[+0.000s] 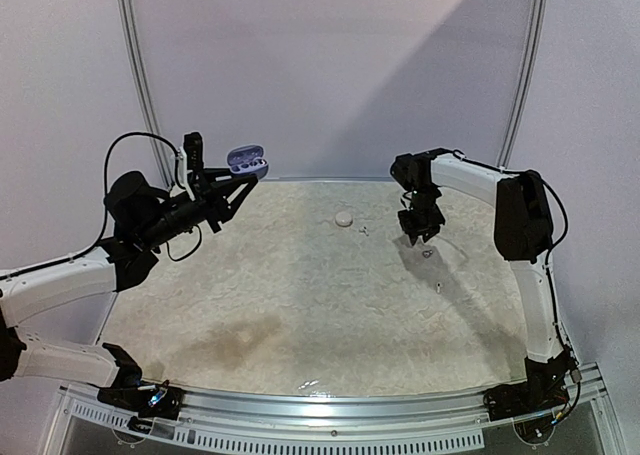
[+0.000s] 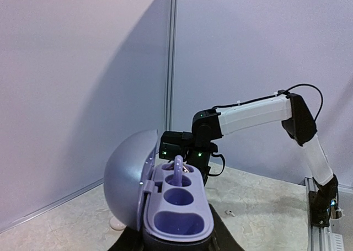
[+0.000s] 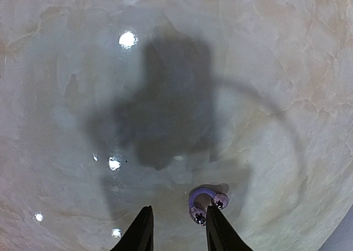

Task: Insert the wireless bluetooth earbuds into the charging case

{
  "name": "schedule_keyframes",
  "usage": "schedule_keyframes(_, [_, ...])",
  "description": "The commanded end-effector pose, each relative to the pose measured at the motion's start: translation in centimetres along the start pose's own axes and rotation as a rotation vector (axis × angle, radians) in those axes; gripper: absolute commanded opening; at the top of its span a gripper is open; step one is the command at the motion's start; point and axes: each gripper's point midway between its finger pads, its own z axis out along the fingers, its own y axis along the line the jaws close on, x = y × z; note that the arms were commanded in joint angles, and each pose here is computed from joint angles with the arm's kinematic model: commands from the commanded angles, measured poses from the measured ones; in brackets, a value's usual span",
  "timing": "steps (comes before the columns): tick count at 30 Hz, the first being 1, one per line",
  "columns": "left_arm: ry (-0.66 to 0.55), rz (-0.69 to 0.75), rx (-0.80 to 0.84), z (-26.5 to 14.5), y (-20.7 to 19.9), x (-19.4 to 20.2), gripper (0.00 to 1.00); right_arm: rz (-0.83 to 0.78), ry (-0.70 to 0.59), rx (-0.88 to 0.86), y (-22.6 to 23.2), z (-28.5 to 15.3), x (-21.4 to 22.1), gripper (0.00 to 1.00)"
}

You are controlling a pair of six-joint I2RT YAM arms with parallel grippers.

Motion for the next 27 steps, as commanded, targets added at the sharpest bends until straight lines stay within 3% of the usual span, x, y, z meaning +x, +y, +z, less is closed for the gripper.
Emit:
schedule_keyframes(1, [0.001, 0.011, -0.002, 0.2, 0.6, -0.1, 0.00, -0.018, 0.023, 0.006, -1.0, 1.0, -0.1, 0.33])
schedule_keyframes(8, [0.007, 0.012, -0.007, 0.2, 0.9, 0.1, 0.00, 0.009, 0.029, -0.033, -1.7, 1.2, -0.4, 0.34])
schedule_keyframes(27, [0.007, 0.013, -0.006, 0.1, 0.9, 0.3, 0.00, -0.034, 0.230, -0.038, -1.5, 2.2, 3.1, 0.46])
